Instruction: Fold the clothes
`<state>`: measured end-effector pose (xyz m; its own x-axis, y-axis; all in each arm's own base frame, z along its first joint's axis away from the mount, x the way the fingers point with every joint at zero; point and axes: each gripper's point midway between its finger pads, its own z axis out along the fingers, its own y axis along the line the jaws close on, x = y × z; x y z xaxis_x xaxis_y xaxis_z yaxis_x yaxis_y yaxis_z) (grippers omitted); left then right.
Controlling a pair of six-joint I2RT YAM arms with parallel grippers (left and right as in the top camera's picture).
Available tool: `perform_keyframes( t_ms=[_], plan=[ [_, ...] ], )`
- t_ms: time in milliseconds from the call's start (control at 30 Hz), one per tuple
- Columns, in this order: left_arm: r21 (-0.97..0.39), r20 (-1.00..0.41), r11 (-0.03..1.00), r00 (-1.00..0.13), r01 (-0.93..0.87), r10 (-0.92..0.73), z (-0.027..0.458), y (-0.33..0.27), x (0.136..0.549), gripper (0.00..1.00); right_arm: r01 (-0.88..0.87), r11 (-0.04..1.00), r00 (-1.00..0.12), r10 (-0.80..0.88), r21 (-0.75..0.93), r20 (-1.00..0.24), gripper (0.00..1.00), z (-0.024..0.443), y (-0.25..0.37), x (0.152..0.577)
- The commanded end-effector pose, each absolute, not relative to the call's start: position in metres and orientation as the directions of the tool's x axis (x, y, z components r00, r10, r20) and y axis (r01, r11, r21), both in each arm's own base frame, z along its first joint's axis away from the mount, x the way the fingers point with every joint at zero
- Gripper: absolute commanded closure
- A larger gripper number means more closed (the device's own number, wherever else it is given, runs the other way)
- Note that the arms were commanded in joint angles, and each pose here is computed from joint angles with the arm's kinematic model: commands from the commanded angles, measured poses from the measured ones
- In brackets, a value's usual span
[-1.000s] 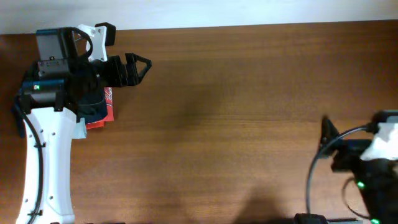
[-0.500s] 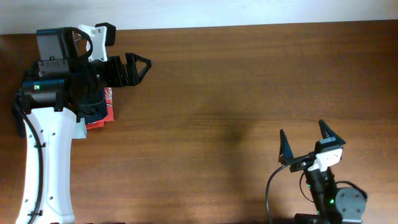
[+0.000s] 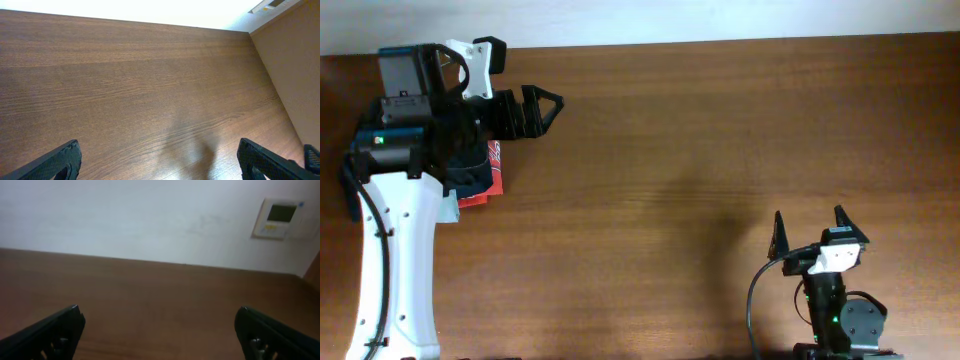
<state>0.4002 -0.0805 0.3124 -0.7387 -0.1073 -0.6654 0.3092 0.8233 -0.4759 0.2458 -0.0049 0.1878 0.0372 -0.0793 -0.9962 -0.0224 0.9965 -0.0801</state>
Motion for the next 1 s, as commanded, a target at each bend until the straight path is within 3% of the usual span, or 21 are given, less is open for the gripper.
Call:
perform_keyframes(
  t_ms=[0,100,967],
  plan=[
    [-0.458,-0.684,0.824,-0.724,0.333,-0.088,0.317,-0.082,0.401,0.01,-0.001,0.997,0.004,-0.072,-0.072,-0.997,0.01,0.176,-0.009,0.246],
    [-0.458,-0.684,0.824,-0.724,0.333,-0.088,0.317,-0.082,0.401,0.01,-0.007,0.998,-0.068,-0.062,-0.062,-0.996,0.01,0.158,-0.009,0.246],
    [-0.458,-0.684,0.824,-0.724,0.333,-0.088,0.317,-0.082,0.401,0.01,-0.024,0.998,-0.060,-0.063,-0.062,-0.996,0.01,0.160,-0.006,0.246]
  ],
)
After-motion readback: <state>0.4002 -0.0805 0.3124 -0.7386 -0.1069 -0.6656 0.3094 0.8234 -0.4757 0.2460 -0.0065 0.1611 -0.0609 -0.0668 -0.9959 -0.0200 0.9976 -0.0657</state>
